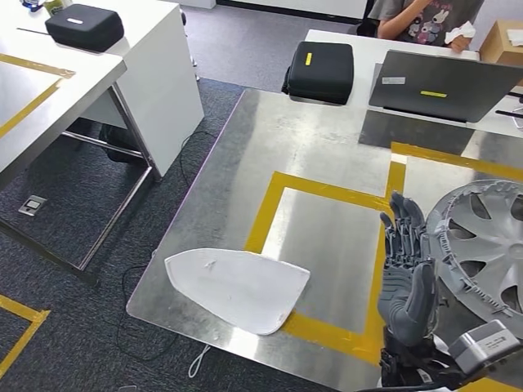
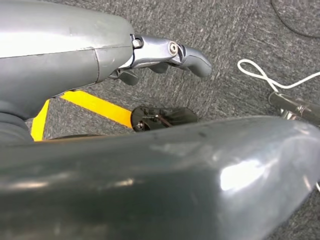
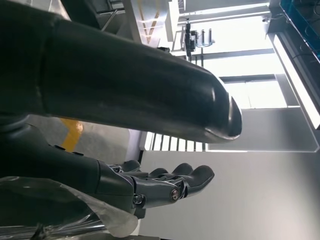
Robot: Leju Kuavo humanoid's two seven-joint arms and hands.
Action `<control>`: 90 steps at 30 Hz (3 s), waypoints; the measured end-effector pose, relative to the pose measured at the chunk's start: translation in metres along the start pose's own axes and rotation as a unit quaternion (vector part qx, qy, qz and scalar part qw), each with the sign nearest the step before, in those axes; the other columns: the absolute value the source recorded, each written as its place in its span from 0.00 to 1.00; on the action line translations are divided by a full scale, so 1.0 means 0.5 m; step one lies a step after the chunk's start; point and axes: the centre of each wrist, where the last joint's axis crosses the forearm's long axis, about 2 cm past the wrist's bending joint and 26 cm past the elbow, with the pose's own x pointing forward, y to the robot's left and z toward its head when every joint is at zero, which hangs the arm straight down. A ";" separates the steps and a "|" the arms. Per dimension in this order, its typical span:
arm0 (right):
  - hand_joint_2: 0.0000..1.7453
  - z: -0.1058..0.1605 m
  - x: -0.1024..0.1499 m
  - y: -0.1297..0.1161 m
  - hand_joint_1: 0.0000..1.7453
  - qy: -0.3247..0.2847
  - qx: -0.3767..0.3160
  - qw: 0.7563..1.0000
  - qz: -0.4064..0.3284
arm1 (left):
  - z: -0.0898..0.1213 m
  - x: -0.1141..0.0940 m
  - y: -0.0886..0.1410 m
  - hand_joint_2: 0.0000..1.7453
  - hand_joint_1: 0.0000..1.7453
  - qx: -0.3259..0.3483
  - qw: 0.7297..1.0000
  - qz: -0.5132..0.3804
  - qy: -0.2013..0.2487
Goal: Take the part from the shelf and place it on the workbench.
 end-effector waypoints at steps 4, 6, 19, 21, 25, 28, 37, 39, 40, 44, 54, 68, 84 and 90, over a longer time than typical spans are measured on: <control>0.00 0.001 0.001 0.002 0.00 0.001 -0.001 1.000 -0.004 | 0.001 -0.001 -0.002 0.00 0.00 0.003 1.000 0.005 0.002; 0.00 0.001 0.001 0.003 0.00 0.001 -0.003 1.000 -0.007 | 0.002 -0.002 -0.002 0.00 0.00 0.004 1.000 0.007 0.003; 0.00 0.002 0.003 0.005 0.00 0.001 -0.001 1.000 -0.015 | 0.006 -0.002 -0.017 0.00 0.00 0.006 1.000 0.020 0.005; 0.00 0.002 0.003 0.006 0.00 0.002 0.000 1.000 -0.016 | 0.006 -0.003 -0.014 0.00 0.00 0.008 1.000 0.019 0.005; 0.00 0.003 0.003 0.007 0.00 0.002 0.000 1.000 -0.017 | 0.008 -0.006 -0.014 0.00 0.00 0.010 1.000 0.021 0.007; 0.00 0.002 0.004 0.009 0.00 0.001 0.002 1.000 -0.019 | 0.008 -0.005 -0.015 0.00 0.00 0.011 1.000 0.024 0.007; 0.00 0.000 0.004 0.011 0.00 0.000 0.002 1.000 -0.023 | 0.009 -0.008 -0.012 0.00 0.00 0.017 1.000 0.025 0.008; 0.00 -0.001 0.004 0.011 0.00 -0.001 0.001 1.000 -0.024 | 0.011 -0.009 -0.016 0.00 0.00 0.016 0.999 0.027 0.009; 0.00 -0.001 0.004 0.011 0.00 -0.001 0.001 1.000 -0.024 | 0.011 -0.010 -0.017 0.00 0.00 0.016 0.999 0.027 0.009; 0.00 -0.002 0.003 0.011 0.00 -0.001 0.002 1.000 -0.025 | 0.012 -0.009 -0.020 0.00 0.00 0.017 0.999 0.031 0.009; 0.00 -0.007 0.002 0.013 0.00 -0.003 0.007 0.999 -0.031 | 0.016 -0.014 -0.021 0.00 0.00 0.020 0.999 0.038 0.013; 0.00 -0.010 0.003 0.017 0.00 -0.004 0.010 0.999 -0.034 | 0.016 -0.018 -0.013 0.00 0.00 0.026 0.999 0.038 0.014; 0.00 -0.010 0.002 0.021 0.00 -0.005 0.008 0.999 -0.032 | 0.019 -0.021 -0.016 0.00 0.00 0.026 0.999 0.043 0.017; 0.00 -0.010 0.003 0.023 0.00 -0.005 0.009 0.999 -0.034 | 0.020 -0.022 -0.014 0.00 0.00 0.028 0.998 0.044 0.018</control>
